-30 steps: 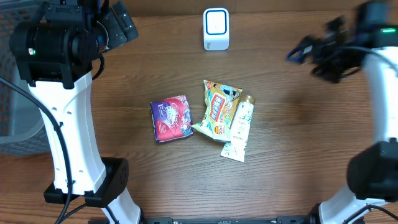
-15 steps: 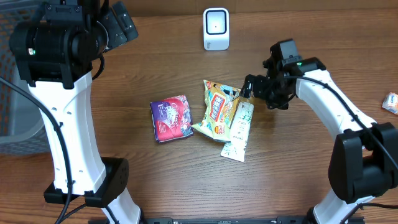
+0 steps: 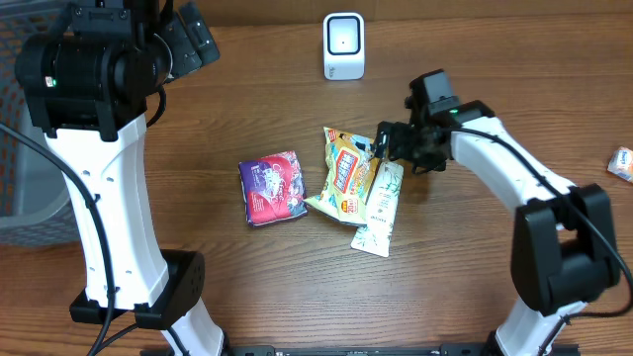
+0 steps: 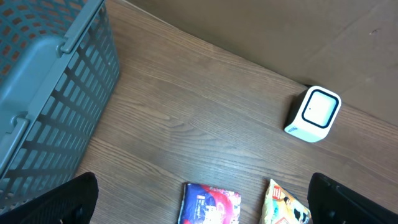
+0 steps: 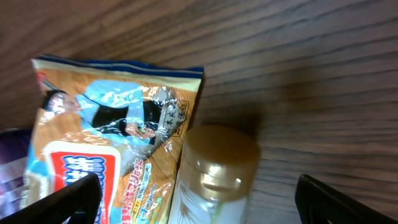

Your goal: Scan the item barcode

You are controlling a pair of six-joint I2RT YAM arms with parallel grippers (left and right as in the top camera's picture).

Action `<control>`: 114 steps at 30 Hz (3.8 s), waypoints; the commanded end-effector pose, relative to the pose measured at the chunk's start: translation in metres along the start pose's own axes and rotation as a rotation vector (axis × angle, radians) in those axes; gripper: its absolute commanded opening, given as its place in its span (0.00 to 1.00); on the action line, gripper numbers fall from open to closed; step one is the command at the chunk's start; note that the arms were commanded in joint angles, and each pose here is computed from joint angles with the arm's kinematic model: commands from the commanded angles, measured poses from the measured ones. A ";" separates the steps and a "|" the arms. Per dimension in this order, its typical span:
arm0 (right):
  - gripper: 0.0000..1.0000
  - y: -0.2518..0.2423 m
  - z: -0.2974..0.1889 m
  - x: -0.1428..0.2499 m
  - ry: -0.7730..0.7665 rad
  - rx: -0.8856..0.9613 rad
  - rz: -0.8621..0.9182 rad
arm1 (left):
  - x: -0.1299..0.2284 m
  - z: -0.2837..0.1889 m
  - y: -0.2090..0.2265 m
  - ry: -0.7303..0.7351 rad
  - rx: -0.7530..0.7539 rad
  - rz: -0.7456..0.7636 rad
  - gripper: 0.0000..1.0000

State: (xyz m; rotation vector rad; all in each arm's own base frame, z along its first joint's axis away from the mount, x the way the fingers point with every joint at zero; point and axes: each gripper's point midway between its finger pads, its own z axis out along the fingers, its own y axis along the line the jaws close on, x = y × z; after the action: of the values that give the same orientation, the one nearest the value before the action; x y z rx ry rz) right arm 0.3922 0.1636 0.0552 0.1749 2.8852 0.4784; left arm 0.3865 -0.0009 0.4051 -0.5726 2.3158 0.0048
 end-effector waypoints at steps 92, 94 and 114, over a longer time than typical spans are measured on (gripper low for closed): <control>0.04 0.139 -0.129 -0.017 -0.390 -1.356 -1.086 | 0.001 0.003 0.000 0.009 0.000 -0.001 1.00; 0.04 0.144 -0.128 -0.013 -0.367 -1.366 -1.079 | 0.001 0.003 0.000 0.009 0.000 -0.001 1.00; 0.06 0.162 -0.071 0.010 -0.314 -1.301 -1.104 | 0.001 0.003 0.000 0.009 0.000 -0.001 1.00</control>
State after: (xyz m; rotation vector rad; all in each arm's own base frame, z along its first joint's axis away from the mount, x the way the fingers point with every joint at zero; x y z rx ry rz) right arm 0.3754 0.2981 0.1689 -1.2552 1.4460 1.6338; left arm 0.3865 -0.0009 0.4051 -0.5726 2.3158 0.0048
